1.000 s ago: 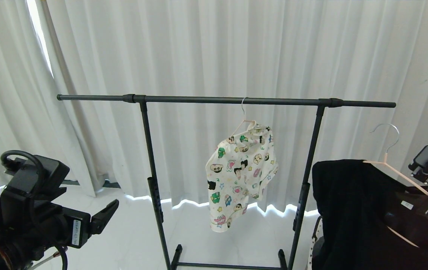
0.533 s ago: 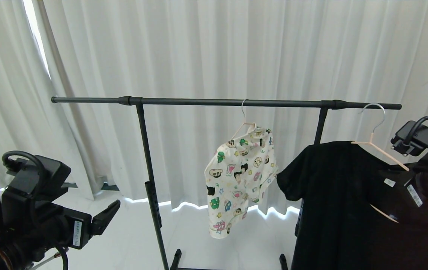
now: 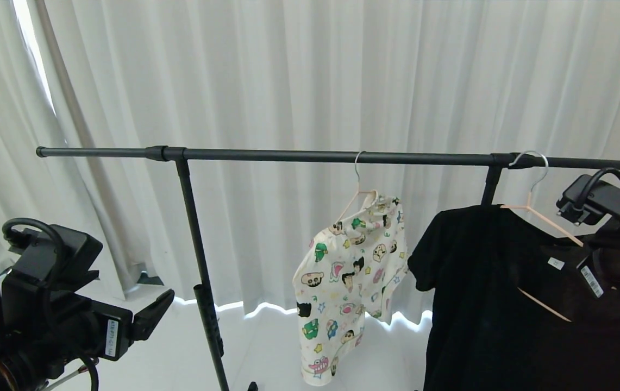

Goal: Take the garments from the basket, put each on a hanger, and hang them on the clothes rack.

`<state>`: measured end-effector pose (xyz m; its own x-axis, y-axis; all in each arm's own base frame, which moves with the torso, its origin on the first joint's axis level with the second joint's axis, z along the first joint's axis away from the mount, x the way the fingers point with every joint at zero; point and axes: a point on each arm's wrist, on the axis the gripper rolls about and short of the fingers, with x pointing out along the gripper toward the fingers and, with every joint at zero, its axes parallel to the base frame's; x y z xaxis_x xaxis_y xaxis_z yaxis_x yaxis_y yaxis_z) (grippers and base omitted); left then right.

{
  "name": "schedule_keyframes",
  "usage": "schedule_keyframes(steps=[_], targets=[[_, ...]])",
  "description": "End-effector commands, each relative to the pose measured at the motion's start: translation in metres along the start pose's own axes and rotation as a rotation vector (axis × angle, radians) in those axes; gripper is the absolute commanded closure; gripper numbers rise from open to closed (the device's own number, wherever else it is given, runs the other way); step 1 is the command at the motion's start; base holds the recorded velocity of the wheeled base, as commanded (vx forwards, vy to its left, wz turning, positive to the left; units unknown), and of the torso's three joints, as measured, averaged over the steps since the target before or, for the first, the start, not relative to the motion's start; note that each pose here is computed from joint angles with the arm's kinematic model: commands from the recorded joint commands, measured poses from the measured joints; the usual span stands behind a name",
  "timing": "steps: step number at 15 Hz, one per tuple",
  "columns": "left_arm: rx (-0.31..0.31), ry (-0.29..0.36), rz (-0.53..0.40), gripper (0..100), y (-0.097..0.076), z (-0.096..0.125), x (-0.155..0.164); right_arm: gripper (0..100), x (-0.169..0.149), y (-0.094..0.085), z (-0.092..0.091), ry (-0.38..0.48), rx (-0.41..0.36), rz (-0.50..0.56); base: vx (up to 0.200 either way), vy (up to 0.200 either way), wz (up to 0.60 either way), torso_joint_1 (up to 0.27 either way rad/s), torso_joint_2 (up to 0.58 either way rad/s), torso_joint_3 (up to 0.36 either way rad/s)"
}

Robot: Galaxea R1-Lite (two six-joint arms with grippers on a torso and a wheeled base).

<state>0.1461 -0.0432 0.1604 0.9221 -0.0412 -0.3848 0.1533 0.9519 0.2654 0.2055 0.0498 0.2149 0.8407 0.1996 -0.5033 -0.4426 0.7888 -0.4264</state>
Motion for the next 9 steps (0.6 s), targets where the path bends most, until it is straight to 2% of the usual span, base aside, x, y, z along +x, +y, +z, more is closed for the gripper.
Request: schedule_keyframes(steps=[1, 8, 9], targets=[[0.000, 0.000, 0.001, 0, 0.0000, -0.0003, 0.0000, 100, 0.0004, 0.0008, 0.0003, 0.000, -0.002, 0.004, 0.200, 0.000, 0.00, 0.002, 0.00, 0.002], [-0.002, 0.000, -0.001, 0, 0.0000, -0.0003, 0.0000, 100, 0.0016, 0.0007, 0.0005, 0.000, -0.002, 0.006, 0.200, 0.000, 0.00, 0.004, 0.00, 0.004], [0.004, -0.006, -0.015, 0, -0.0024, 0.0003, -0.0009, 100, 0.0017, 0.0009, 0.0001, 0.002, -0.002, 0.007, 0.000, 0.000, 0.00, 0.000, 0.00, 0.000]])
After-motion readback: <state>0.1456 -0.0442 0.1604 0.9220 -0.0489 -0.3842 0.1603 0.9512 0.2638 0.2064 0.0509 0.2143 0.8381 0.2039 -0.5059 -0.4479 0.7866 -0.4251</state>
